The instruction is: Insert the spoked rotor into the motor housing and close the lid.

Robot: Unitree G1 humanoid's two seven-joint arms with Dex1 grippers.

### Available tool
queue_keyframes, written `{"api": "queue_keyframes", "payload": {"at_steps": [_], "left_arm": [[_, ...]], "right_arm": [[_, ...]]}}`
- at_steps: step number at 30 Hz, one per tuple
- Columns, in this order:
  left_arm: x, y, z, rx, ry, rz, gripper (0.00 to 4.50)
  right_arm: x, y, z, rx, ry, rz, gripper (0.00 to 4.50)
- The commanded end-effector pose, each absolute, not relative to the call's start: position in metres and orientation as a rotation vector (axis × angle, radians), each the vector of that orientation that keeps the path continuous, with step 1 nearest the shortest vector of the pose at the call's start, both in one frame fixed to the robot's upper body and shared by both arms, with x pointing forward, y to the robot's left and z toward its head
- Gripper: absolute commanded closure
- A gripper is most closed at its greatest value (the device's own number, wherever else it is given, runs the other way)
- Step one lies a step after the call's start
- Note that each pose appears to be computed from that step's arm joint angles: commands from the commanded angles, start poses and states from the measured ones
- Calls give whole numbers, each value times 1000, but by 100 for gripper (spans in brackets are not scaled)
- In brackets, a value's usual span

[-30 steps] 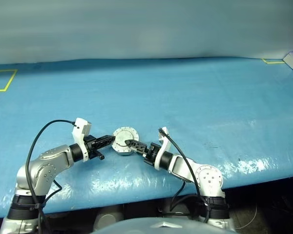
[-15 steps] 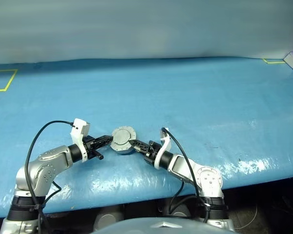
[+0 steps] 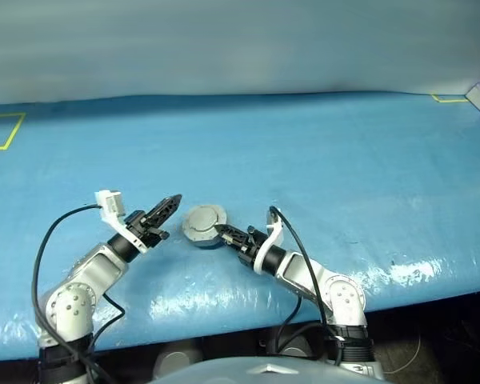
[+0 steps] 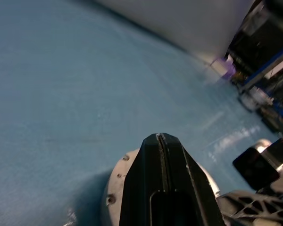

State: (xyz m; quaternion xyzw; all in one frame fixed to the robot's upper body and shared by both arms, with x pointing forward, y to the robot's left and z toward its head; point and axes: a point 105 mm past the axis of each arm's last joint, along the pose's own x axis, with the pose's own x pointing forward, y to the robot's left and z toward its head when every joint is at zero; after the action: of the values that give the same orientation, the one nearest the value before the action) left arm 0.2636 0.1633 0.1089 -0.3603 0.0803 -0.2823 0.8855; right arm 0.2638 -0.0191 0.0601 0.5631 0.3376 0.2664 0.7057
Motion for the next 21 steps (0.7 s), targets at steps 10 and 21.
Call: {"api": "queue_keyframes", "payload": {"at_steps": [10,21], "left_arm": [[237,142,97,-1379,138,-402,89],[231,118,118,-1688,29,-565,0]], "right_arm": [[296,-20,132,1414,482,701,334],[279,1,158,1422,481,861,334]]}}
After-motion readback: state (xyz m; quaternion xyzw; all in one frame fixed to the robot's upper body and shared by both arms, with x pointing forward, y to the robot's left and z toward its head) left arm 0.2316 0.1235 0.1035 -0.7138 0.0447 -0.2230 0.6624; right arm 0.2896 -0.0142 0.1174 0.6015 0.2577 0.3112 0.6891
